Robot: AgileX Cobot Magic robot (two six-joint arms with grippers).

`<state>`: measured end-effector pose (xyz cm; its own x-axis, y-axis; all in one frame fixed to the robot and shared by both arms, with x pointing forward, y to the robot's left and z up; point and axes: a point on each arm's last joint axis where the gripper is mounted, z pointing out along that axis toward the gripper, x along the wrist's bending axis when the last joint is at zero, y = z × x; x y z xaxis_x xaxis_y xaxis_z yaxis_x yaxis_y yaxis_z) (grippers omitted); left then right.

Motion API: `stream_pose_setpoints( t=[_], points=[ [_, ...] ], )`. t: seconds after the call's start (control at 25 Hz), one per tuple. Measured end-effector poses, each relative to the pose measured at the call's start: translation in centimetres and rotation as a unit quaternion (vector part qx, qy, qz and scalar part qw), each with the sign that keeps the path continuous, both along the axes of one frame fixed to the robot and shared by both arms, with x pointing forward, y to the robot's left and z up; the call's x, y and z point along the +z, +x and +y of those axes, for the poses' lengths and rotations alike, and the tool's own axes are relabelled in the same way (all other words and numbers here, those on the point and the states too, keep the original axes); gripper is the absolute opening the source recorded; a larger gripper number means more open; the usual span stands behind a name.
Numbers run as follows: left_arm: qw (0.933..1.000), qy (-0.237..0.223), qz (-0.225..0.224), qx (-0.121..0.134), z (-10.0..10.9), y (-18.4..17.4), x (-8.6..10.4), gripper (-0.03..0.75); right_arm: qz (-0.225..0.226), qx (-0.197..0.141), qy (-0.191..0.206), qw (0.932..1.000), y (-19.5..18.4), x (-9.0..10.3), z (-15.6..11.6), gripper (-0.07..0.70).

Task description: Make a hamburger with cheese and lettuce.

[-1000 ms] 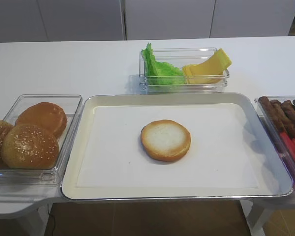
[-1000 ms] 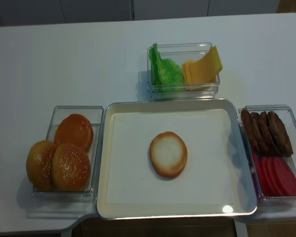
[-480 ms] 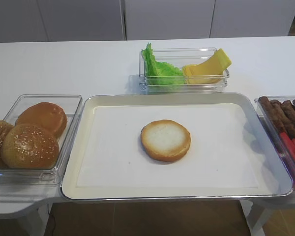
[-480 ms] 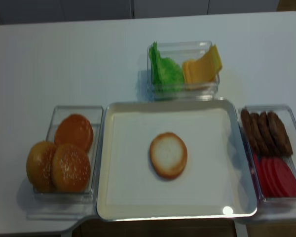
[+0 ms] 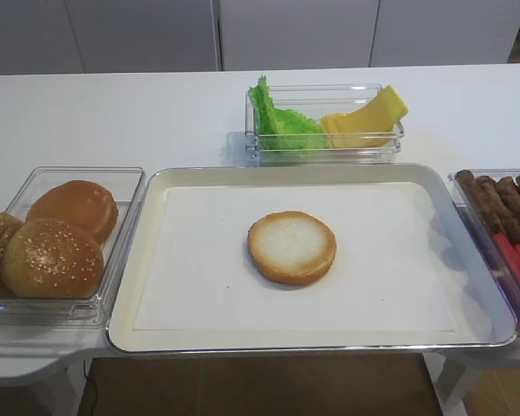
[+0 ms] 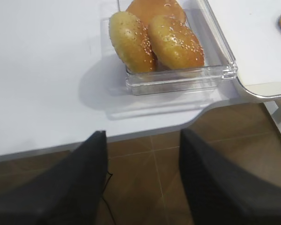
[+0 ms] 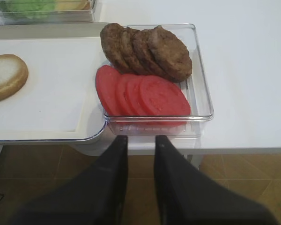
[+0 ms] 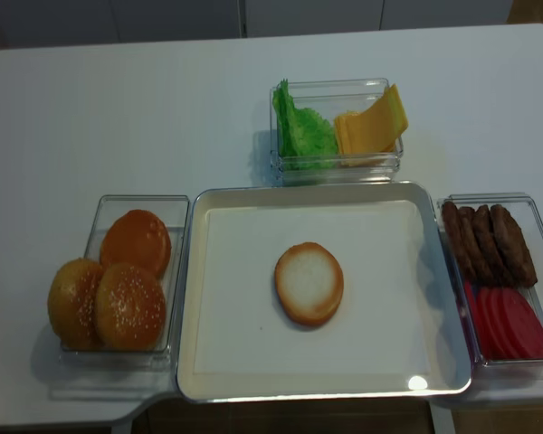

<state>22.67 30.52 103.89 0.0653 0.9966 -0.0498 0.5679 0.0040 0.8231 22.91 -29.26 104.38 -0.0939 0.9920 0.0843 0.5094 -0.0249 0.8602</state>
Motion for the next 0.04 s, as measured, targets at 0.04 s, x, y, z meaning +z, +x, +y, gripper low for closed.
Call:
stream_pose_setpoints(
  t=[0.04],
  points=[
    [1.0, 0.0, -0.002, 0.0, 0.0, 0.03, 0.03, 0.37, 0.0, 0.0, 0.0, 1.0, 0.0, 0.0, 0.0, 0.153]
  ],
)
